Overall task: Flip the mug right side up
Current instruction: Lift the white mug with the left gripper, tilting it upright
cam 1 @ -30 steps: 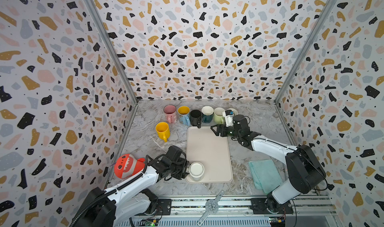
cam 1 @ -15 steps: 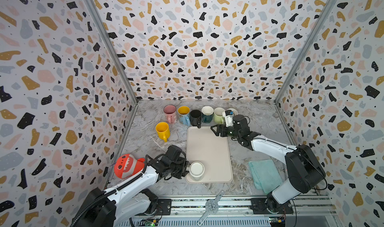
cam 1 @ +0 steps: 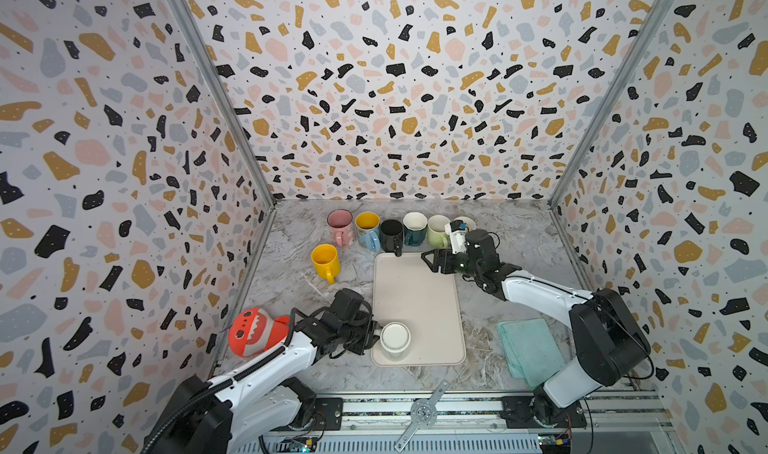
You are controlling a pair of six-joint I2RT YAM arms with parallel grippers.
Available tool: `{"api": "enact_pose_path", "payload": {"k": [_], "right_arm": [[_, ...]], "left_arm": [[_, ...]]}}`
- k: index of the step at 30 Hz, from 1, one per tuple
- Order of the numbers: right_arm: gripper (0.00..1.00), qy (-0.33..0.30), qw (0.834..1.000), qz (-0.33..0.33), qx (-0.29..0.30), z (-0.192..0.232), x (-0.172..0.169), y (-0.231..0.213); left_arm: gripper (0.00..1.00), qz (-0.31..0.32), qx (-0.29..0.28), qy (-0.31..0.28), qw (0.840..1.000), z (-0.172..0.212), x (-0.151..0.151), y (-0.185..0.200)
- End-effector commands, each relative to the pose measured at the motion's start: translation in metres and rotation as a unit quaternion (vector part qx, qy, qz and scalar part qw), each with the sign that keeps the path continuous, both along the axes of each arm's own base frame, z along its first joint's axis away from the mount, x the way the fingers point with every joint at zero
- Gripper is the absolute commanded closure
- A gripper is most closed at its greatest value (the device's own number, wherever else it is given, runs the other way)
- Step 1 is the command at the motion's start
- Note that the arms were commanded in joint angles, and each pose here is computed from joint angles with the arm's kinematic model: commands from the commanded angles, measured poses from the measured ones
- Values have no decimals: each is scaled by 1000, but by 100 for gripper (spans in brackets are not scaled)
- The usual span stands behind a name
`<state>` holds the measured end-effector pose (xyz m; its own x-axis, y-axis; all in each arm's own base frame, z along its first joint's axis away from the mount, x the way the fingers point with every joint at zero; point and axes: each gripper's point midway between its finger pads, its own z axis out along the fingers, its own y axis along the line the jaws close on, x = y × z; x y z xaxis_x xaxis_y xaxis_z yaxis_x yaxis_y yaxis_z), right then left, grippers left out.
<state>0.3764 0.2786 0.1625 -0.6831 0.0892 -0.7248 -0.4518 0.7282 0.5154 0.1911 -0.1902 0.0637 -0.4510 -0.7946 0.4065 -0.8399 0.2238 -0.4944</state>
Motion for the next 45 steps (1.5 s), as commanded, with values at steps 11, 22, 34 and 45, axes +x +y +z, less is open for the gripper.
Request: {"api": "enact_pose_path", "payload": {"k": [11,22,34,45], "right_arm": [[17,-12,1000,0,12,15,10,4],[18,-9,1000,0,10,12,11,3],[24,-6,1000,5,8,11,10,3],[28,7,1000,13,7,8,-1,3]], "left_arm": [[100,-28,-18,-68,997,23,31,-18],[100,-74,0,-254,964,82,77,-22],[100,-110,97,-409,900,138,101,-8],[100,-183,193,-503,822,156,110,-6]]}}
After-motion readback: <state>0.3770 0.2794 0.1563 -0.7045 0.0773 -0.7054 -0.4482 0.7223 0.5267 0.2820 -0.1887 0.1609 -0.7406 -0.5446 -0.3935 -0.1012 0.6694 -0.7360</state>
